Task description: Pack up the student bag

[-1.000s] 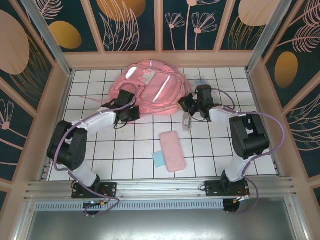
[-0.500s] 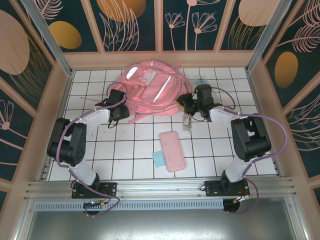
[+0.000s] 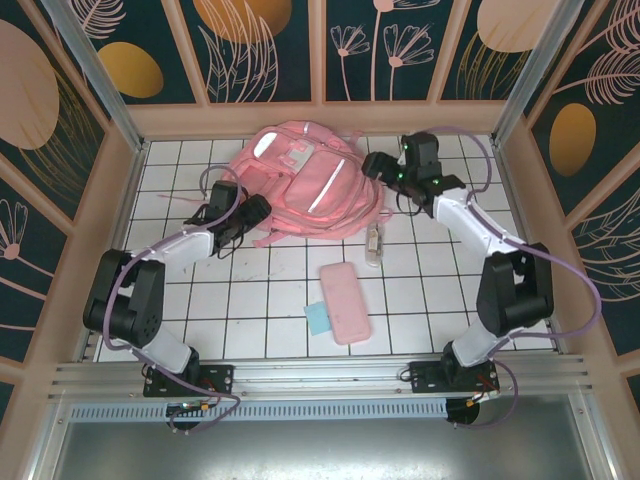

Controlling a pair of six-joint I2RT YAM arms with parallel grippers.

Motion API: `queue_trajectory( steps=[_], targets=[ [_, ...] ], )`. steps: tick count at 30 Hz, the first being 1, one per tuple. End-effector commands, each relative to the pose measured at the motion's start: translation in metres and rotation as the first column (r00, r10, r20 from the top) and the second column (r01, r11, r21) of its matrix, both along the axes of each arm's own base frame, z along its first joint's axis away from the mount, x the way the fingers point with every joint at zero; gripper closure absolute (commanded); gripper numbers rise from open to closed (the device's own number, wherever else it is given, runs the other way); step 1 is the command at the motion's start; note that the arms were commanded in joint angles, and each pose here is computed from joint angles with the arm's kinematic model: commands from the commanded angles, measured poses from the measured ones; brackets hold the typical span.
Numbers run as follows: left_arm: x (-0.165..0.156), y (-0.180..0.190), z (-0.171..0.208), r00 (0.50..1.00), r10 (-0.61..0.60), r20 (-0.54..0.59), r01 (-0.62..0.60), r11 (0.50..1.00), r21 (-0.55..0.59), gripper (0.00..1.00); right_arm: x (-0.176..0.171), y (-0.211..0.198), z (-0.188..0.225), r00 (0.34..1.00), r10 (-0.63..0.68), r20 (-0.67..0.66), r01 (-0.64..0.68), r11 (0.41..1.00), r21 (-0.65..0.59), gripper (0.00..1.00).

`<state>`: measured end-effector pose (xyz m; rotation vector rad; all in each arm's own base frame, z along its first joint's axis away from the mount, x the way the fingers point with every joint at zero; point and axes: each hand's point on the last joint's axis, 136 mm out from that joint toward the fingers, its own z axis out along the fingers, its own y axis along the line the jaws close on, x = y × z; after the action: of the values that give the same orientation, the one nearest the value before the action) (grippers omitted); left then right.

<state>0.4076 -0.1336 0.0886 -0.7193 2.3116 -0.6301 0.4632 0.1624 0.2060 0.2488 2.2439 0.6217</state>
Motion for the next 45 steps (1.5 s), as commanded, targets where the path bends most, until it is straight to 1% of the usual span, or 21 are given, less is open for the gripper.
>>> queue_trajectory(
  steps=[1,2,4,6,8,9,10,12,16,17,20,22,25,29,31,33,35,37,40,43,45],
  targets=[
    [0.015,0.003,0.008,0.989,0.127,0.075,-0.119,0.987,-0.106,0.05,0.030,-0.016,-0.035,1.000,0.021,-0.011,-0.023,0.986,-0.166,0.15],
    [0.017,0.004,0.006,0.986,0.148,0.076,-0.138,0.983,-0.124,0.01,0.039,-0.018,-0.043,1.000,0.016,-0.019,-0.020,0.983,-0.185,0.16],
    [0.022,0.002,0.003,0.983,0.164,0.080,-0.151,0.977,-0.154,0.01,0.058,-0.018,-0.064,0.999,0.028,-0.043,-0.038,0.973,-0.230,0.17],
    [0.025,-0.002,-0.003,0.983,0.169,0.068,-0.155,0.972,-0.178,0.01,0.070,-0.013,-0.086,0.995,0.049,-0.082,-0.068,0.969,-0.239,0.18],
    [0.029,-0.002,-0.008,0.983,0.171,0.070,-0.157,0.972,-0.175,0.01,0.074,0.002,-0.105,0.986,0.104,-0.128,-0.126,0.975,-0.181,0.23],
    [0.031,-0.001,-0.016,0.983,0.175,0.054,-0.165,0.974,-0.157,0.01,0.073,0.013,-0.113,0.979,0.145,-0.145,-0.164,0.978,-0.130,0.28],
    [0.034,0.000,-0.020,0.983,0.175,0.056,-0.166,0.976,-0.139,0.01,0.069,0.024,-0.119,0.971,0.181,-0.159,-0.196,0.977,-0.082,0.32],
    [0.042,-0.001,-0.020,0.983,0.167,0.072,-0.158,0.981,-0.116,0.01,0.058,0.037,-0.125,0.961,0.221,-0.168,-0.228,0.974,-0.018,0.33],
    [0.067,-0.011,-0.023,0.986,0.132,0.102,-0.122,0.988,-0.097,0.02,0.027,0.060,-0.110,0.945,0.296,-0.139,-0.283,0.953,0.106,0.34],
    [0.079,-0.013,-0.015,0.983,0.132,0.128,-0.119,0.987,-0.105,0.01,0.019,0.066,-0.105,0.941,0.313,-0.129,-0.297,0.946,0.132,0.34],
    [0.103,-0.020,-0.014,0.978,0.138,0.158,-0.119,0.985,-0.128,0.01,-0.008,0.085,-0.091,0.931,0.349,-0.104,-0.322,0.923,0.209,0.36],
    [0.120,-0.030,-0.009,0.974,0.122,0.189,-0.094,0.984,-0.153,0.02,-0.028,0.106,-0.088,0.915,0.391,-0.104,-0.355,0.898,0.260,0.37],
    [0.145,-0.038,-0.002,0.970,0.103,0.220,-0.069,0.985,-0.157,0.01,-0.053,0.137,-0.088,0.892,0.438,-0.115,-0.392,0.874,0.289,0.38],
    [0.169,-0.036,0.009,0.965,0.072,0.252,-0.051,0.995,-0.090,0.02,-0.078,0.172,-0.080,0.866,0.491,-0.098,-0.434,0.834,0.341,0.38],
    [0.179,-0.028,0.017,0.963,0.050,0.264,-0.045,0.999,-0.023,0.01,-0.096,0.198,-0.072,0.837,0.541,-0.076,-0.486,0.801,0.351,0.38],
    [0.186,-0.016,0.022,0.966,0.029,0.257,-0.042,0.998,0.046,0.02,-0.101,0.207,-0.066,0.827,0.558,-0.071,-0.507,0.795,0.333,0.37],
    [0.190,-0.004,0.027,0.972,0.010,0.233,-0.038,0.993,0.115,0.01,-0.102,0.208,-0.054,0.821,0.568,-0.057,-0.526,0.791,0.312,0.34],
    [0.190,0.011,0.031,0.983,0.002,0.185,-0.039,0.979,0.198,0.01,-0.104,0.201,-0.038,0.819,0.573,-0.035,-0.544,0.795,0.269,0.31],
    [0.176,0.028,0.039,0.989,0.003,0.145,-0.047,0.954,0.297,0.01,-0.098,0.175,-0.018,0.847,0.532,-0.011,-0.522,0.835,0.173,0.28],
    [0.154,0.035,0.051,0.990,0.005,0.144,-0.049,0.950,0.308,0.01,-0.090,0.144,-0.003,0.877,0.480,0.014,-0.479,0.871,0.112,0.26],
    [0.139,0.036,0.053,0.991,0.006,0.130,-0.045,0.953,0.298,0.02,-0.069,0.108,0.000,0.917,0.398,0.021,-0.398,0.913,0.090,0.26]
  ],
)
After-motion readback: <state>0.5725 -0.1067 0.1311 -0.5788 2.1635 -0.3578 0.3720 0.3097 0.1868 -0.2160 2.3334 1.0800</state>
